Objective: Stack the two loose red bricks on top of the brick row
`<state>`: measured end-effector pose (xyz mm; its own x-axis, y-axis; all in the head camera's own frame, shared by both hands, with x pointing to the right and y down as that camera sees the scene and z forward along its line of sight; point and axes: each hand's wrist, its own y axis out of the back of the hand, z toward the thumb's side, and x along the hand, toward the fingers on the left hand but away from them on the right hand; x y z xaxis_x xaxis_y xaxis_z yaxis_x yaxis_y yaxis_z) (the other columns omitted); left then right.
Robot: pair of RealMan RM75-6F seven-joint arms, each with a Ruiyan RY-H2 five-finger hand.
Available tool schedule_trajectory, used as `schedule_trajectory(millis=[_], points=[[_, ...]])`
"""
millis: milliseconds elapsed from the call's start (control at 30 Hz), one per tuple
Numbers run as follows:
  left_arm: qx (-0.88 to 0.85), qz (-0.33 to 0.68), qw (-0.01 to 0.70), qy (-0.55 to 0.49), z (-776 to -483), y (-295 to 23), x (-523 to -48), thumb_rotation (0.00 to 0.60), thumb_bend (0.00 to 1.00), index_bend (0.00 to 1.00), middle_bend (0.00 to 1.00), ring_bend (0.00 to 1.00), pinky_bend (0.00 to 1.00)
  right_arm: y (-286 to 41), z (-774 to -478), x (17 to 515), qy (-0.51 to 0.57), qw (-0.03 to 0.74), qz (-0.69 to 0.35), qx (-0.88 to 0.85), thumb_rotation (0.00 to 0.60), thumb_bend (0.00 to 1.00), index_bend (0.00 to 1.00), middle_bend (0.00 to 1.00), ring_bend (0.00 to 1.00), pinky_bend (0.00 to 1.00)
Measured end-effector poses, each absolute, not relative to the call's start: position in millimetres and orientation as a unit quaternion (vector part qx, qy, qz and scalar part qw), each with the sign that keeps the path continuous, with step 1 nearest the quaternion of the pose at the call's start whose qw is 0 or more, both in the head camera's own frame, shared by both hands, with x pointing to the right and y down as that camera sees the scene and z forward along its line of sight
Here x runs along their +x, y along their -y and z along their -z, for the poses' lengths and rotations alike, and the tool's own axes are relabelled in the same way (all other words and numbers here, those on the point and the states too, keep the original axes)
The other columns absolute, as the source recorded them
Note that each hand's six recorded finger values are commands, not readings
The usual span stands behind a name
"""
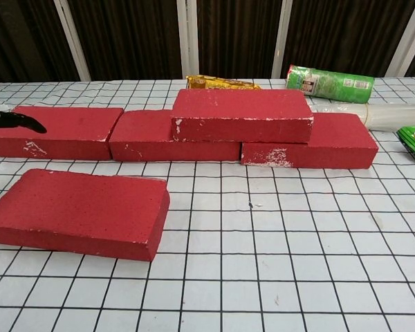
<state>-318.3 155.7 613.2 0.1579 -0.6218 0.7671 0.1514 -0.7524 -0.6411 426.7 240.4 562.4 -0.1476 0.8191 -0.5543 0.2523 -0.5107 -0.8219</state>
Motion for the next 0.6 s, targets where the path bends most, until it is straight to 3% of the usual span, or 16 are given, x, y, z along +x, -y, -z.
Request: schedule_trajectory(millis=[600], points=[[-0.728, 0.605, 0.305, -0.106, -648, -169, -256, 0.6, 0.0, 0.0, 0.0, 0.0, 0.0, -243, -563, 426, 0.446, 0.224, -0.615, -0.61, 0.6, 0.21, 0.03, 0.0, 0.0, 0.0]])
